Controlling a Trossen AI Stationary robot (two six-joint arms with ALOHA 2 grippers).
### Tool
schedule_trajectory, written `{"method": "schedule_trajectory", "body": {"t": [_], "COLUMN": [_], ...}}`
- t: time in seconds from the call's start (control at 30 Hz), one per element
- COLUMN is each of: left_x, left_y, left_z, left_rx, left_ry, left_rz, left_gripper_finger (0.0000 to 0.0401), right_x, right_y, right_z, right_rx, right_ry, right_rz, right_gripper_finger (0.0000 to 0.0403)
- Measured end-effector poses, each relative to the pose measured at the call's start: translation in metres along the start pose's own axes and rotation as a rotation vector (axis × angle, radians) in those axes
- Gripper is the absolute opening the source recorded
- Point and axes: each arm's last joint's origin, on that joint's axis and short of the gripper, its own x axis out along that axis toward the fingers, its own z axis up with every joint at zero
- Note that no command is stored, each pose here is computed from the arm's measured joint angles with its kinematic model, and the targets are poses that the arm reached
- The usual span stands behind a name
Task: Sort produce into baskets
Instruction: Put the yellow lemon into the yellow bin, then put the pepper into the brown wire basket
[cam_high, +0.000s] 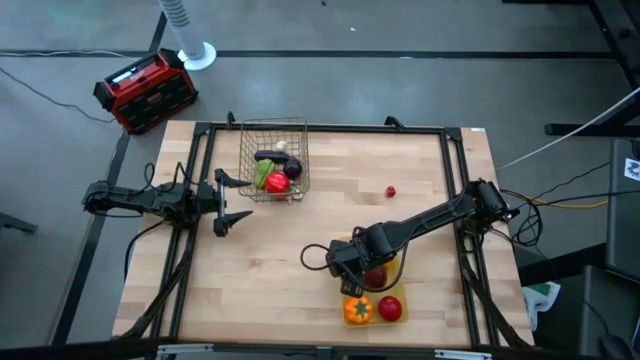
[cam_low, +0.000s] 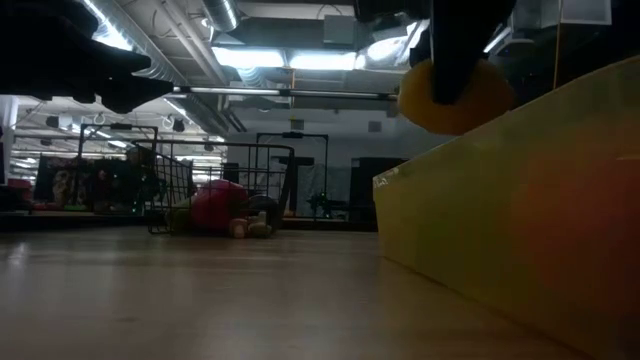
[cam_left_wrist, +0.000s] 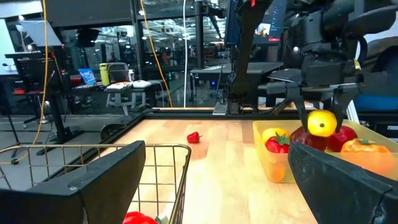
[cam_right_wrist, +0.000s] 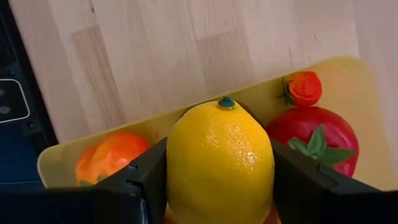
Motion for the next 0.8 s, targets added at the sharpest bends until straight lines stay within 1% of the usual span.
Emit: {"method": "schedule_trajectory", "body": {"t": [0.3,0.37,0.43,0.67,0.8], "left_x": [0.0,0.0,0.0,0.0,0.0], "left_y": [0.0,0.0,0.0,0.0,0.0], "left_z": [0.0,0.0,0.0,0.0,0.0], "left_rx": [-0.008,-0.008,-0.008,-0.004,-0.002], "left_ry": [0.0,0.0,0.0,0.0,0.0], "left_rz": [0.0,0.0,0.0,0.0,0.0], "left_gripper_finger": [0.0392,0.0392,0.0392,0.0392,0.0392], "right_x": [0.0,0.0,0.0,-0.0002,-0.0002], "right_y": [-0.0005,-0.0007,-0.0008,-0.0008,-0.0013], "right_z": [-0.0012,-0.0014,-0.0015,-0.0015,-0.0023], "right_rx": [0.002,0.002,0.002,0.002,0.003], "right_ry": [0.016,0.018,0.019,0.019,0.027], "right_rz": [0.0,-0.002,-0.003,-0.003,-0.008], "right_gripper_finger": [0.0219,0.0226,0.0243,0.0327,0.0356]}}
